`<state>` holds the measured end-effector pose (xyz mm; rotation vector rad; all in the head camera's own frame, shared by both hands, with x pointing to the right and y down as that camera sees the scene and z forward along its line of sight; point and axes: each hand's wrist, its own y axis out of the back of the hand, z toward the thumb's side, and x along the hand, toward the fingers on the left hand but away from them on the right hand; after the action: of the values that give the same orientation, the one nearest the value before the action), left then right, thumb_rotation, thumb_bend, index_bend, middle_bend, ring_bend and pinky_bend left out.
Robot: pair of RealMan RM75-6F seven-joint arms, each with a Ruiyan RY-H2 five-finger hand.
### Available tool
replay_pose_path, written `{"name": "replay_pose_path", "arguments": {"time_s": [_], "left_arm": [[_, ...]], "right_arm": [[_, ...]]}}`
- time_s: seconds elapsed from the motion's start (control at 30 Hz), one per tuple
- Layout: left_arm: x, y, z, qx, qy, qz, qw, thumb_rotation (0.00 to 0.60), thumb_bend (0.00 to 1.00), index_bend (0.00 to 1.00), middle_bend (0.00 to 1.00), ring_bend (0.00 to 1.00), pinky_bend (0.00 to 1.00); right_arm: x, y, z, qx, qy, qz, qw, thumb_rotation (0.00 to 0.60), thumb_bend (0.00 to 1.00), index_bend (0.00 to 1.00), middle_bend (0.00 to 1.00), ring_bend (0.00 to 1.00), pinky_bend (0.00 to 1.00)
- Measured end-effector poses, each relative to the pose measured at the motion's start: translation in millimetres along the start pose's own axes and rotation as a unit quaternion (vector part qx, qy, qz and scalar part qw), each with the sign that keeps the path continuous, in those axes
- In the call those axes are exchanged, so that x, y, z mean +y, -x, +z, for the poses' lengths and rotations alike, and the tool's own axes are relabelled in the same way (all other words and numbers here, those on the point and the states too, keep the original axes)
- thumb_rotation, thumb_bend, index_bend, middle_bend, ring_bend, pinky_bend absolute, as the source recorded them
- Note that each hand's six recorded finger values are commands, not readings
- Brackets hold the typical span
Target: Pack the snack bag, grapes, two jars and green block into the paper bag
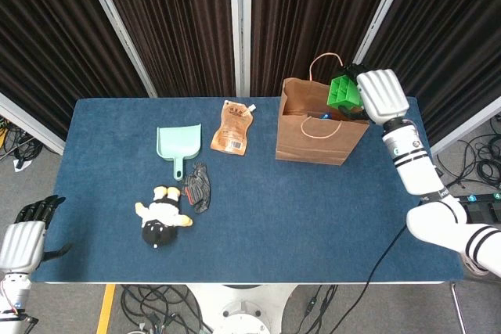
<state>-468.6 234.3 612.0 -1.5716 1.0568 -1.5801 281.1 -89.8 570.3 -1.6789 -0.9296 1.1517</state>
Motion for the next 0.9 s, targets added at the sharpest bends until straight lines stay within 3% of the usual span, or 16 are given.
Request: {"name": "replay_pose_path", "arguments": {"time_s": [0.17, 0.3, 0.53, 0.67, 0.8, 0.9], "left_arm": [[0, -1, 0, -0.001, 0.000, 0.000, 1.0000, 0.600, 0.03, 0.20, 0.24, 0.18, 0.18], [0, -1, 1, -0.002, -0.001, 0.000, 1.0000, 0.600, 0.03, 0.20, 0.24, 0.18, 0.18], [2, -4, 4, -0.008, -0.002, 0.004, 1.0000, 0.600, 0.03, 0.20, 0.24, 0.18, 0.18], [4, -6, 4, -0.010, -0.001, 0.009, 0.9999, 0.600, 0.03, 0.20, 0.24, 0.18, 0.18], [5, -8, 5, -0.010, -0.001, 0.012, 0.9999, 0.600, 0.03, 0.20, 0.24, 0.18, 0.18], [6, -9, 5, -0.010, -0.006, 0.014, 0.9998, 0.600, 0.03, 0.20, 0.24, 0.18, 0.18]], "right_arm": [[-21, 3, 4, 0.002, -0.017, 0.046, 0.9988, 0.600, 0.15, 0.02, 0.18, 0.05, 0.26], [-24, -1, 7, 0.005, -0.014, 0.063, 0.9979, 0.600, 0.15, 0.00, 0.10, 0.01, 0.21], [-1, -20, 0, 0.012, -0.005, 0.013, 0.9998, 0.600, 0.15, 0.00, 0.15, 0.02, 0.21], [13, -46, -8, 0.021, -0.008, -0.034, 0.9992, 0.600, 0.16, 0.01, 0.25, 0.13, 0.32], [17, -96, -25, 0.028, -0.015, -0.079, 0.9964, 0.600, 0.17, 0.04, 0.26, 0.15, 0.35], [4, -146, -41, 0.024, -0.015, -0.083, 0.9961, 0.600, 0.17, 0.04, 0.24, 0.14, 0.34]]}}
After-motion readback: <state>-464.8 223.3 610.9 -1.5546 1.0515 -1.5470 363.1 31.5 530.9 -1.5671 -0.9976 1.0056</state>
